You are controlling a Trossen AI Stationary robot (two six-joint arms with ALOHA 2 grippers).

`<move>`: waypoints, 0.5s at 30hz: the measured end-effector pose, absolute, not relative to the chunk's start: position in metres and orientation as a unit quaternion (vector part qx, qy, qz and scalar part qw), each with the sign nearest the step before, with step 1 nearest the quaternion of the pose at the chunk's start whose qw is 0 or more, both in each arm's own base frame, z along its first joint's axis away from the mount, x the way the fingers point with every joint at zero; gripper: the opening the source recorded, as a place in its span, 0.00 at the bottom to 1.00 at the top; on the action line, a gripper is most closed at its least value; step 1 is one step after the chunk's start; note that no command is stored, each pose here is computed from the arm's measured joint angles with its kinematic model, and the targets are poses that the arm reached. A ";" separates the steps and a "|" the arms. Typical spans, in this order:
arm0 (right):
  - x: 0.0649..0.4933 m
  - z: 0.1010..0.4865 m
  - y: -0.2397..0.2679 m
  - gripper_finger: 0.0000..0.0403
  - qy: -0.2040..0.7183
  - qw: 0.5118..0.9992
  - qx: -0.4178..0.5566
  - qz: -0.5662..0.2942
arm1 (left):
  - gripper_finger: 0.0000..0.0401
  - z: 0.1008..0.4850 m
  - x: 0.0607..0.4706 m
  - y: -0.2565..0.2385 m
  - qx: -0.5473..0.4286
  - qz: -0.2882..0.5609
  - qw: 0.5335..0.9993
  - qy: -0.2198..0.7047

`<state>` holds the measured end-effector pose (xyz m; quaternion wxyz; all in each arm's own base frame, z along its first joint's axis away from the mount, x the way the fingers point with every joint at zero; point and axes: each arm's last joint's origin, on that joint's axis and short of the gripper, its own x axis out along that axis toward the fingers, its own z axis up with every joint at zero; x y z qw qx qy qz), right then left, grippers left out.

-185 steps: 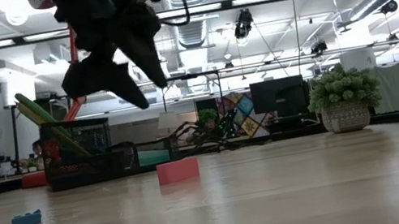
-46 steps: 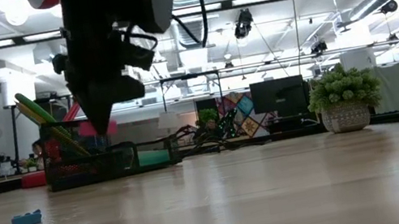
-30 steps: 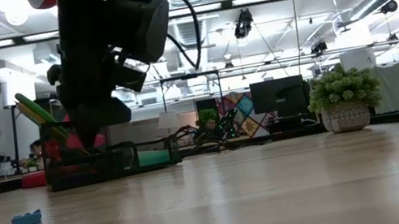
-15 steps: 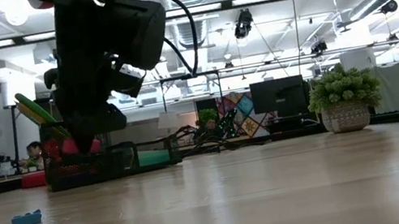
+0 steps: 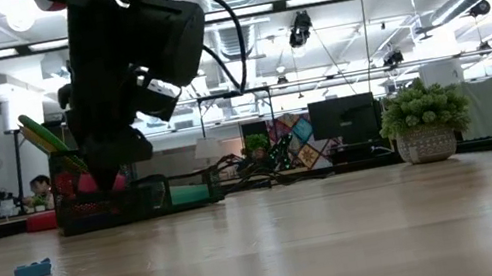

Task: Pick and place office supplies into organizer
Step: Put the pink sticky notes into the desk organizer

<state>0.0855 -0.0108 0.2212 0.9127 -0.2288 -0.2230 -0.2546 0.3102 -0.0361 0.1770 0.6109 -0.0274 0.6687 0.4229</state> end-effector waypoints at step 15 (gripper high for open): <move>0.086 0.221 -0.011 0.13 -0.223 0.913 -0.229 -0.255 | 0.43 0.178 0.311 -0.036 -0.023 0.418 0.611 0.672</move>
